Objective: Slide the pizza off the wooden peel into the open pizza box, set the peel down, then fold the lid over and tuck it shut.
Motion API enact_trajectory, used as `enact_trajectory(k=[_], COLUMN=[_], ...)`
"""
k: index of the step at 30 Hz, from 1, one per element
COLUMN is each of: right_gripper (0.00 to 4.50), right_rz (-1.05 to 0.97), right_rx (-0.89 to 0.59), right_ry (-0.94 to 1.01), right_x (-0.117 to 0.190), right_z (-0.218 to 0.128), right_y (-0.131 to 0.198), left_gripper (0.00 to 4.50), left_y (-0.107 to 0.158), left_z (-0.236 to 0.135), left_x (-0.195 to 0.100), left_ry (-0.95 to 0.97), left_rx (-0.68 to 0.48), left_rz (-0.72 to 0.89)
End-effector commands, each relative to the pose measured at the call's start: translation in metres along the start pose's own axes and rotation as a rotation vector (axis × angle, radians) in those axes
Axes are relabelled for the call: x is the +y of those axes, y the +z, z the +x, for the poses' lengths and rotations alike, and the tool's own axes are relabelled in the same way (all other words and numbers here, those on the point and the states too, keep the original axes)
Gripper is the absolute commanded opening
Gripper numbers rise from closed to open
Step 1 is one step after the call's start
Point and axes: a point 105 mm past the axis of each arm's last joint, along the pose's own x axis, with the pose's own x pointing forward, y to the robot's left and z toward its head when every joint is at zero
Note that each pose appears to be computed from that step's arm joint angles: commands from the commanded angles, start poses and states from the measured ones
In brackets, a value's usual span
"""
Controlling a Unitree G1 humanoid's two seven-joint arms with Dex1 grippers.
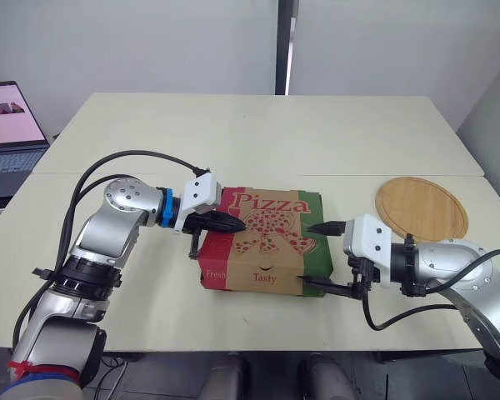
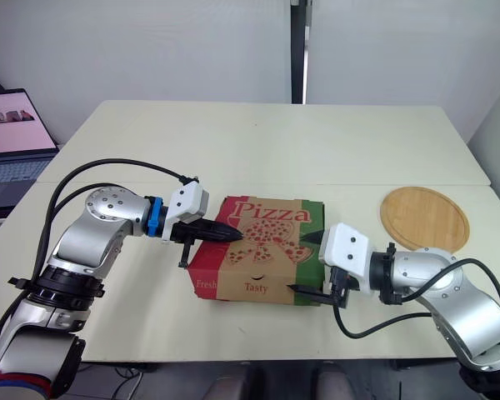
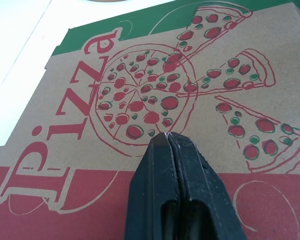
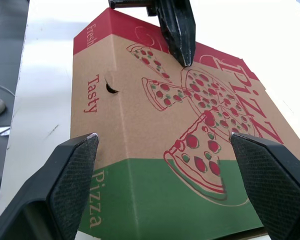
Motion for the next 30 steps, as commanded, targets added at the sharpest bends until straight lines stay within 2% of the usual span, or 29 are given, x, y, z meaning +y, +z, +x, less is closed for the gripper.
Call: enact_trajectory(k=[1, 18, 24, 30], right_gripper=[4.49, 4.49, 4.49, 4.49], right_rz=[-0.088, -0.151, -0.149, -0.142], right_rx=[0.0, -0.003, 0.001, -0.005], right_ry=[-0.029, -0.071, -0.068, -0.064], right_x=[-0.001, -0.009, -0.007, -0.011], right_z=[0.005, 0.017, 0.017, 0.017], right_y=[0.002, 0.003, 0.003, 0.005], left_gripper=[0.0, 0.0, 0.0, 0.0], left_y=[0.002, 0.025, 0.048, 0.053], left_z=[0.004, 0.008, -0.022, -0.038], left_x=[-0.002, -0.016, 0.002, -0.002], left_ry=[-0.011, -0.084, 0.059, 0.086], left_rx=[0.002, -0.023, -0.143, -0.156], left_rz=[0.021, 0.057, -0.001, -0.034])
